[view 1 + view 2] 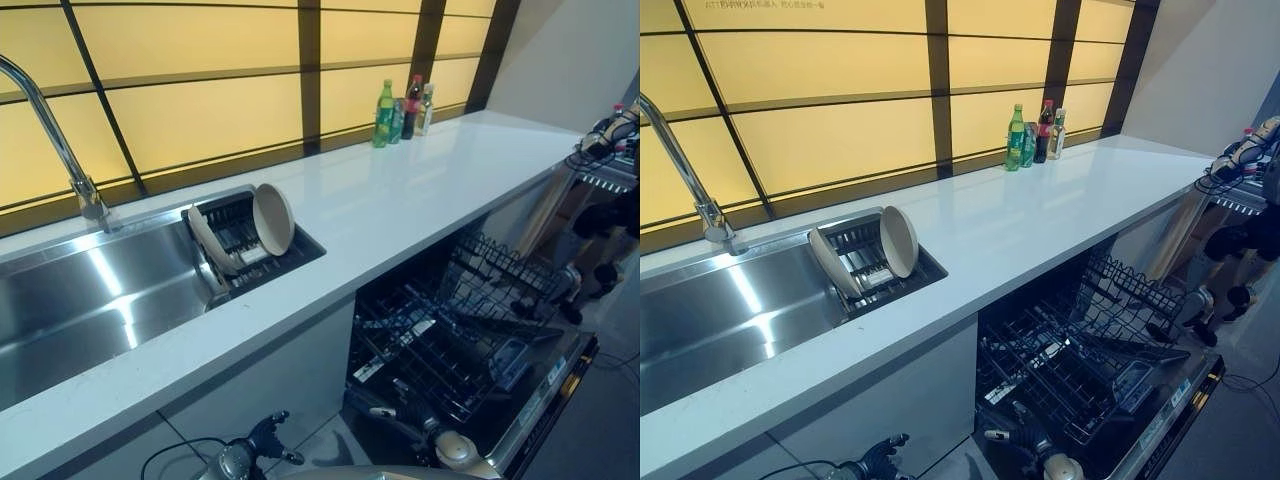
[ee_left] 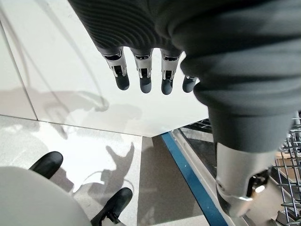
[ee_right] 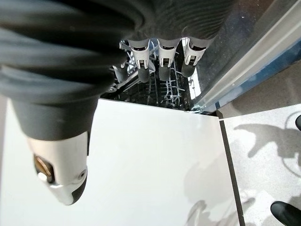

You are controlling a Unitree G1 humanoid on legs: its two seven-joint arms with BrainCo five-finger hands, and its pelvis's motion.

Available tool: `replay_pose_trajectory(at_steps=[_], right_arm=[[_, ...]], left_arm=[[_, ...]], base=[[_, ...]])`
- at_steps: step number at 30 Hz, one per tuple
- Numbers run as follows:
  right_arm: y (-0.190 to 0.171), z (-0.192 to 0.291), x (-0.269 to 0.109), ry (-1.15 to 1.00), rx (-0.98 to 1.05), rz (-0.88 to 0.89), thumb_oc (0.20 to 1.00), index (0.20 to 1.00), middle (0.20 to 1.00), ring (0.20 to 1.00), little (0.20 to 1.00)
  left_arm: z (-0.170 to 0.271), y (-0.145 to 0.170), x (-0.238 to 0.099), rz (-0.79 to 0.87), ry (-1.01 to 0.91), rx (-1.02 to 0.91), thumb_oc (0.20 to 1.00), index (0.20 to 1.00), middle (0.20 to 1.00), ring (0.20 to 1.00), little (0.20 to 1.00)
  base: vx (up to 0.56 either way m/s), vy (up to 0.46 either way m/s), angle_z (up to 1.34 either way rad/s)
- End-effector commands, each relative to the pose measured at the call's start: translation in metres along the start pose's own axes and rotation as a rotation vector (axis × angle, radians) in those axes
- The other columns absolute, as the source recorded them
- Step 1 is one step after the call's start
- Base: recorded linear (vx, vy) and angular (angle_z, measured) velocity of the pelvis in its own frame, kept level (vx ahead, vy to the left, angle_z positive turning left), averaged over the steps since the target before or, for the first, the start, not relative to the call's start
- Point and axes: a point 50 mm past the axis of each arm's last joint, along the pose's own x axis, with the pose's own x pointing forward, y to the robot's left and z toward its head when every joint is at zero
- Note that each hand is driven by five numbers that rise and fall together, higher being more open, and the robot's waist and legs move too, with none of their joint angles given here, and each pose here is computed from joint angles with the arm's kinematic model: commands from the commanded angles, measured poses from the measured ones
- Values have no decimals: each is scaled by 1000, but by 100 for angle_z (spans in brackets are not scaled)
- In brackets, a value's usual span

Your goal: Pick up plates and place into dishwasher.

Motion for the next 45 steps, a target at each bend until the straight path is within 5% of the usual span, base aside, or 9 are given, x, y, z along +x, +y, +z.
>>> replay_pose_trajectory(at_steps=[1,13,17,23,30,33,36,39,45], right_arm=[[-11,47,13,-184,-41,-4,1000,1000,1000,1000,1000],[-6,56,13,-191,-13,50,1000,1000,1000,1000,1000],[-17,69,7,-232,3,34,1000,1000,1000,1000,1000],[-22,63,0,-234,-55,35,1000,1000,1000,1000,1000],[-1,48,-1,-197,-32,69,1000,1000,1000,1000,1000],[6,41,-2,-177,-32,89,1000,1000,1000,1000,1000],[6,43,-3,-172,-22,101,1000,1000,1000,1000,1000],[-2,47,-5,-180,14,87,1000,1000,1000,1000,1000],[-19,58,-13,-240,35,71,1000,1000,1000,1000,1000]], left_arm=[[47,14,10,45,-184,15,1000,1000,1000,1000,1000],[66,27,7,-38,-295,-84,1000,1000,1000,1000,1000],[117,47,-21,-338,-570,-87,1000,1000,1000,1000,1000],[202,92,-112,-684,-1175,-117,1000,1000,1000,1000,1000],[254,140,-194,-698,-1708,-328,1000,1000,1000,1000,1000],[256,180,-221,-325,-1884,-428,1000,1000,1000,1000,1000],[243,224,-246,380,-1839,-306,1000,1000,1000,1000,1000],[225,291,-281,1058,-1582,-63,1000,1000,1000,1000,1000],[206,337,-323,1702,-1072,456,1000,1000,1000,1000,1000]], base=[[0,0,0],[0,0,0],[-2,11,0],[15,41,2],[59,-16,2],[43,-5,0],[47,13,0],[70,37,9],[48,34,4]])
